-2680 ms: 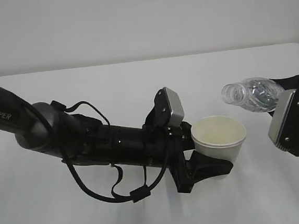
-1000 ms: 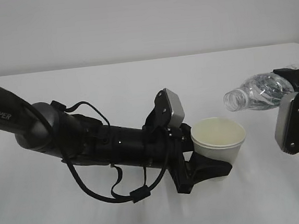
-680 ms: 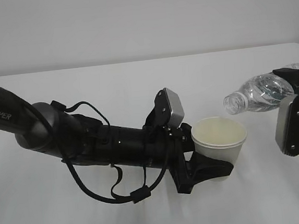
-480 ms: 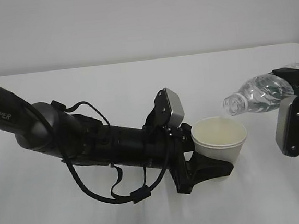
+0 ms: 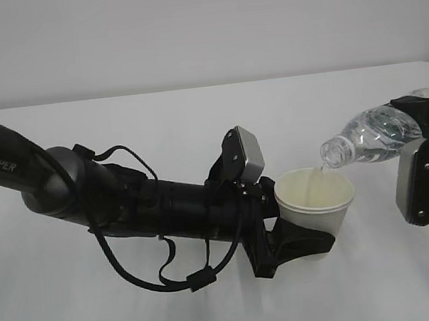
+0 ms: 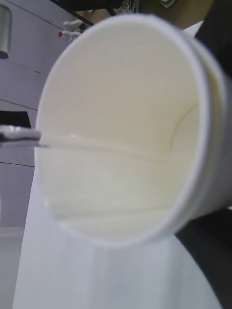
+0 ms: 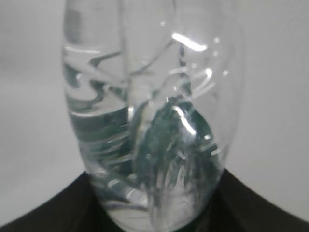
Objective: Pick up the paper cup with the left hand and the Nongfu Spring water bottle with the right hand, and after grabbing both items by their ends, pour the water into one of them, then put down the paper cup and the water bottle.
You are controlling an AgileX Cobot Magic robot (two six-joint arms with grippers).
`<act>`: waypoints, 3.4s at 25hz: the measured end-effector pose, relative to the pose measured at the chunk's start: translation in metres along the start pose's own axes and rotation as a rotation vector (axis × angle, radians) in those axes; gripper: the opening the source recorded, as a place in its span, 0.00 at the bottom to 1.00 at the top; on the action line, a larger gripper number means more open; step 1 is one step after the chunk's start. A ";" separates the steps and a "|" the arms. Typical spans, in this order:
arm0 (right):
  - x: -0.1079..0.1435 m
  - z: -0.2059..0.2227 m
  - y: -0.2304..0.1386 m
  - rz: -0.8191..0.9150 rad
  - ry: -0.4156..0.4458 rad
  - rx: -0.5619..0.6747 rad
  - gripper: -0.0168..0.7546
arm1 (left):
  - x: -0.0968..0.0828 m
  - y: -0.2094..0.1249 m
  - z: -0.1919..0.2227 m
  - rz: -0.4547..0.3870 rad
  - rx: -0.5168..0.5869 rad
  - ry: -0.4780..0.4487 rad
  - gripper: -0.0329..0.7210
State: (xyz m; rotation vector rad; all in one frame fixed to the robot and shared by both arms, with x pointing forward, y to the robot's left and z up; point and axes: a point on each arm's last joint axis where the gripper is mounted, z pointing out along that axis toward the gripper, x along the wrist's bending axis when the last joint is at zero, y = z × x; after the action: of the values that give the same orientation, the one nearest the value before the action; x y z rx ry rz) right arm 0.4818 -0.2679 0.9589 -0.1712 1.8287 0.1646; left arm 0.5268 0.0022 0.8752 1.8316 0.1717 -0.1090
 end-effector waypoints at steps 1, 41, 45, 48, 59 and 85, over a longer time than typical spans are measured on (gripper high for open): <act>0.000 0.000 0.000 -0.001 0.000 0.000 0.51 | 0.000 0.000 0.000 0.000 0.000 0.000 0.64; 0.000 0.000 0.000 -0.003 0.000 0.000 0.51 | 0.000 0.000 0.000 0.000 0.000 0.000 0.64; 0.000 0.000 0.000 -0.003 0.000 0.000 0.51 | 0.000 0.000 0.000 0.000 0.000 0.000 0.64; 0.000 0.000 0.000 -0.003 0.000 0.000 0.51 | 0.000 0.000 0.000 0.000 0.000 0.000 0.64; 0.000 0.000 0.000 -0.005 0.000 -0.002 0.51 | 0.000 0.000 0.000 0.000 0.000 0.000 0.64; 0.000 0.000 0.000 -0.007 -0.001 -0.003 0.51 | 0.000 0.000 0.000 0.000 0.000 0.000 0.64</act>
State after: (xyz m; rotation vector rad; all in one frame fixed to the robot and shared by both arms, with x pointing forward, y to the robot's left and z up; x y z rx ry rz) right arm 0.4818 -0.2676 0.9590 -0.1792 1.8263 0.1621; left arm 0.5268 0.0022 0.8752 1.8318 0.1713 -0.1092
